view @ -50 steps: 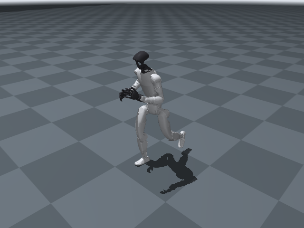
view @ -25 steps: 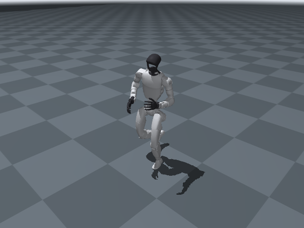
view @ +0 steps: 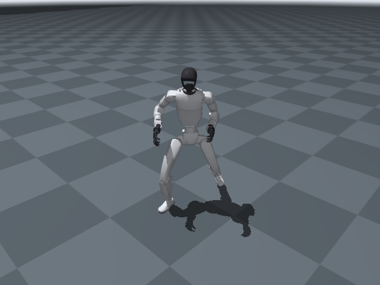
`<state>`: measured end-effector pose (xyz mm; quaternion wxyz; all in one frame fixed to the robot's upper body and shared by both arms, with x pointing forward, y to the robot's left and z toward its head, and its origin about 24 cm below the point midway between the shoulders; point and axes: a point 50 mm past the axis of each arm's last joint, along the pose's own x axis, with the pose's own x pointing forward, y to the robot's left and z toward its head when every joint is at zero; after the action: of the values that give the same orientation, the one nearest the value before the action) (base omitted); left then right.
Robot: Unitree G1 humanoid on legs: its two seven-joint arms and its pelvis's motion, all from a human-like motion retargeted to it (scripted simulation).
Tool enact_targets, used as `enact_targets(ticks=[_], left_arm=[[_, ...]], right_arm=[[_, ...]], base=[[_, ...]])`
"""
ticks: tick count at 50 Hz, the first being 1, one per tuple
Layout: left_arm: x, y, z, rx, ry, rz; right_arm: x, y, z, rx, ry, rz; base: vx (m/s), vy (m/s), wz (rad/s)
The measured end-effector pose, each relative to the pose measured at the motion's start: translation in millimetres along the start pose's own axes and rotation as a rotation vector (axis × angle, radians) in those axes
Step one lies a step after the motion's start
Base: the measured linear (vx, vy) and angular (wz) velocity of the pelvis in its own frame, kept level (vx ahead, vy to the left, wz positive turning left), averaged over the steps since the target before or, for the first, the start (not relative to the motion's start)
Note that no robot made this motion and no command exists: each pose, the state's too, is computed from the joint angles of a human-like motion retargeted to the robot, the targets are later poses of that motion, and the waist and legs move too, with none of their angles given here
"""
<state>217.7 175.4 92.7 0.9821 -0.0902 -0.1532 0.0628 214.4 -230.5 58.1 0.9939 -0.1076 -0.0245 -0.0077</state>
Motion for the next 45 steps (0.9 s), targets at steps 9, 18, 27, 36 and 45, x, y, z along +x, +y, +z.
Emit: enact_targets(ticks=[9, 18, 27, 36, 45], left_arm=[[-24.6, 35.3, 25.4, 0.119, 0.082, -0.212], [-13.0, 17.9, 5.4, 0.107, 0.056, -0.207], [12.5, -20.1, 8.8, -0.104, -0.056, -0.154], [60.4, -131.5, 179.5, -0.076, -0.889, -0.435], [26.7, -97.5, 220.3, -0.601, -0.991, -0.579]], right_arm=[[13.9, 46.6, 85.0, 0.228, -0.351, 0.292], [-3.7, 71.8, 14.6, 0.312, -0.057, 0.242], [3.7, 102.2, 101.1, 0.537, -0.435, 0.466], [-32.2, 42.0, 33.7, 0.460, -0.141, 0.176], [-34.1, 31.2, 65.6, -0.054, -0.249, 0.388]], base=[[0.19, -0.21, 2.50], [0.14, -0.01, 3.66], [0.26, 0.10, 2.94], [0.67, -0.03, 2.92], [1.05, -0.35, 0.75]])
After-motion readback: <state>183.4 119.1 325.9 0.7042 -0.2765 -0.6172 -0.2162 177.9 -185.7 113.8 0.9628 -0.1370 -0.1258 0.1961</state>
